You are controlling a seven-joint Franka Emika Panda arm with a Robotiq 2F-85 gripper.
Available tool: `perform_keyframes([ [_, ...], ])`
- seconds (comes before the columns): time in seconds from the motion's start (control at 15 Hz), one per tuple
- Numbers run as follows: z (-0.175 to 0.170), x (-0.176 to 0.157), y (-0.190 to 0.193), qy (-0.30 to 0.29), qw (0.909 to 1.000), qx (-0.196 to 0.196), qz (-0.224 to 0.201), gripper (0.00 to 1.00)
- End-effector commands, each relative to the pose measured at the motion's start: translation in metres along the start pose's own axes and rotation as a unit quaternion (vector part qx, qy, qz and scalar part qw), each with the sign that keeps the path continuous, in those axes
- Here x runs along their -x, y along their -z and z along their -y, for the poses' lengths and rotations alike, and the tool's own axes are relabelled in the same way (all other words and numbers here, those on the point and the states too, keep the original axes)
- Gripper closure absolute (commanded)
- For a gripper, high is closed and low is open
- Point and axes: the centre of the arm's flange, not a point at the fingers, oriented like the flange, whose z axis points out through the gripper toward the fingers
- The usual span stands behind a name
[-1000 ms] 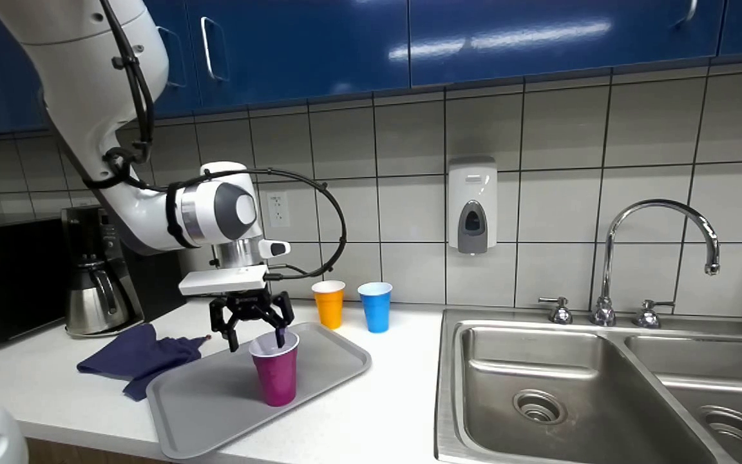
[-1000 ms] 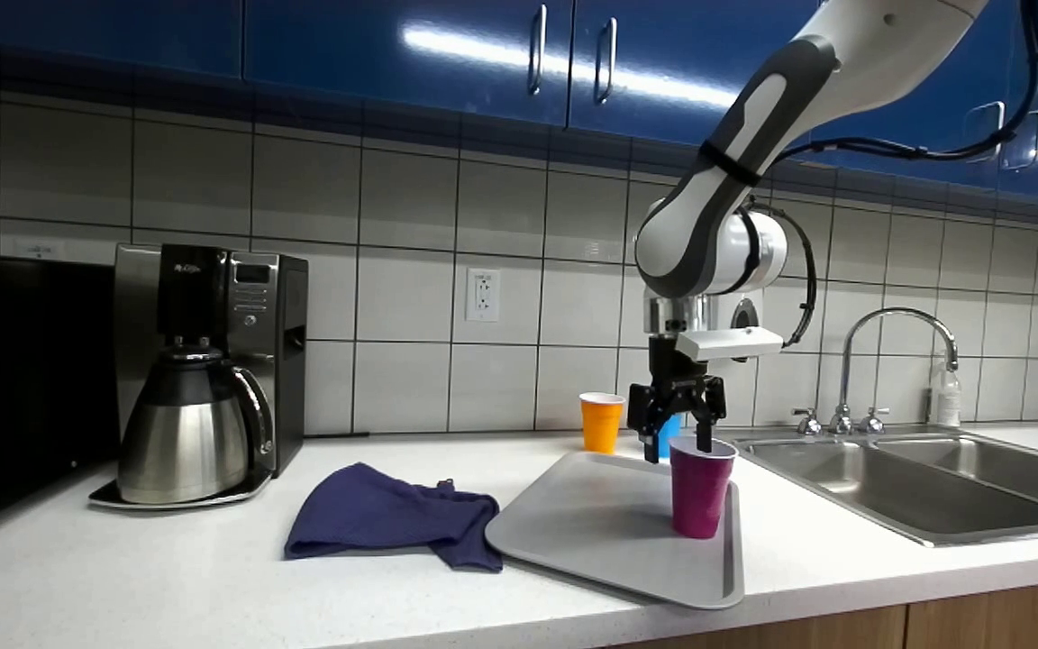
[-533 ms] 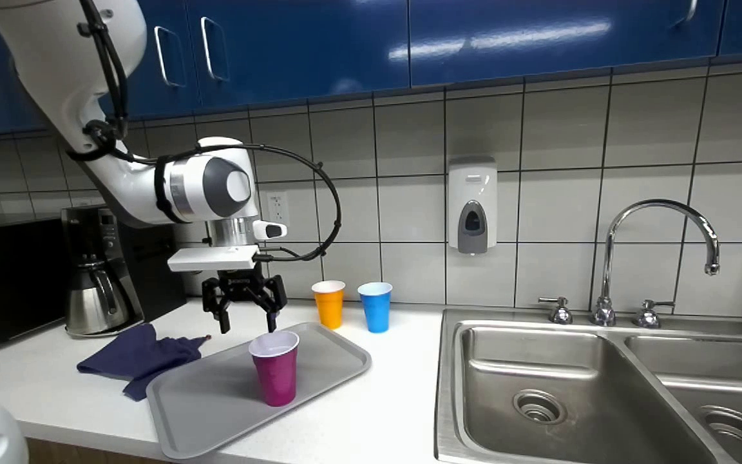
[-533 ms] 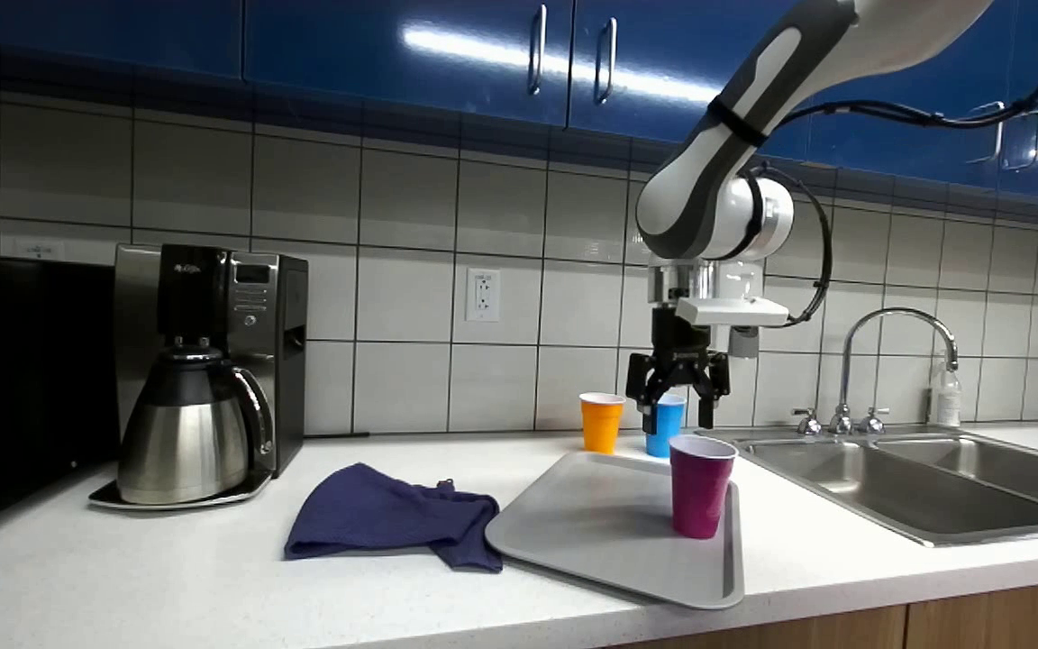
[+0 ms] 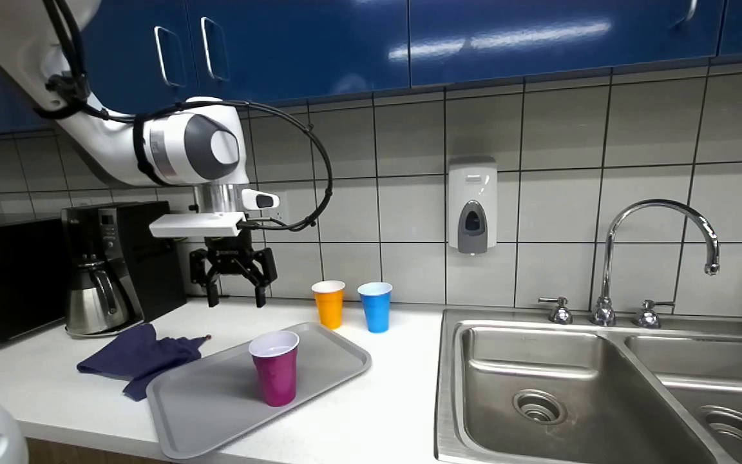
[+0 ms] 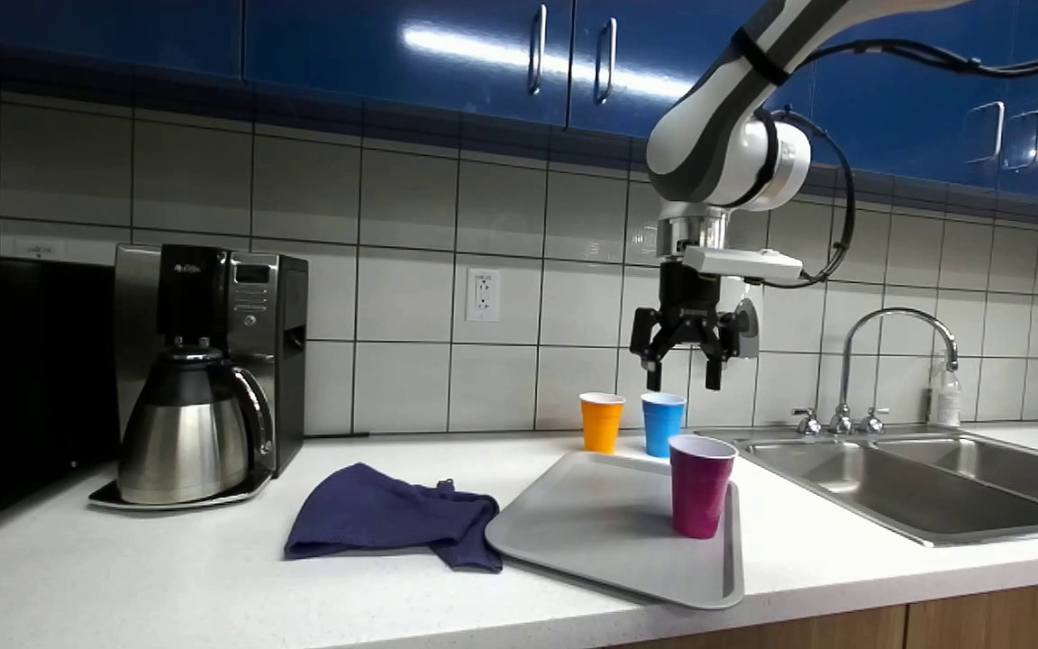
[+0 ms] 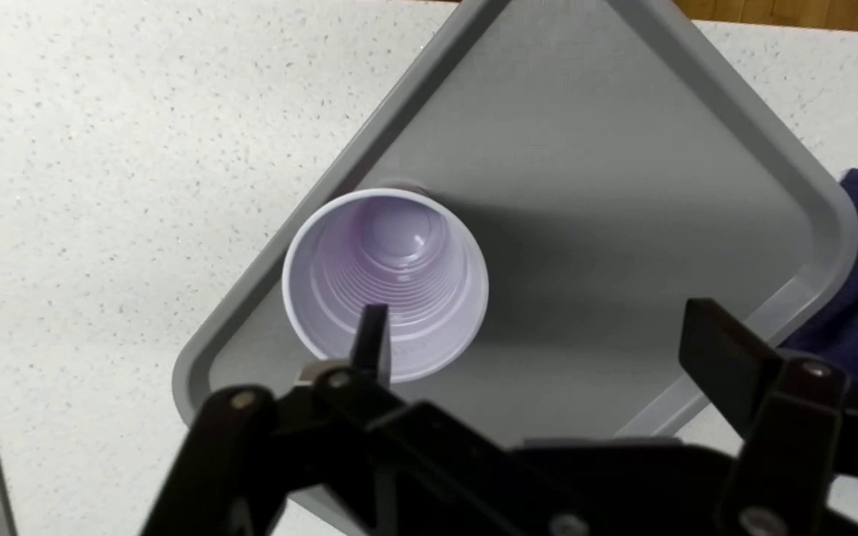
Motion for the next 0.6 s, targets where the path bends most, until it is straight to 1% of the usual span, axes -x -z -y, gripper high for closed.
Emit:
perform_keyframes([
  [0.0,0.0,0.0008,0.0028,0.0,1.0,0.0,-0.002,0.0],
  [0.53,-0.0001,0.0,-0.0034,0.0,1.0,0.0,0.004,0.0],
])
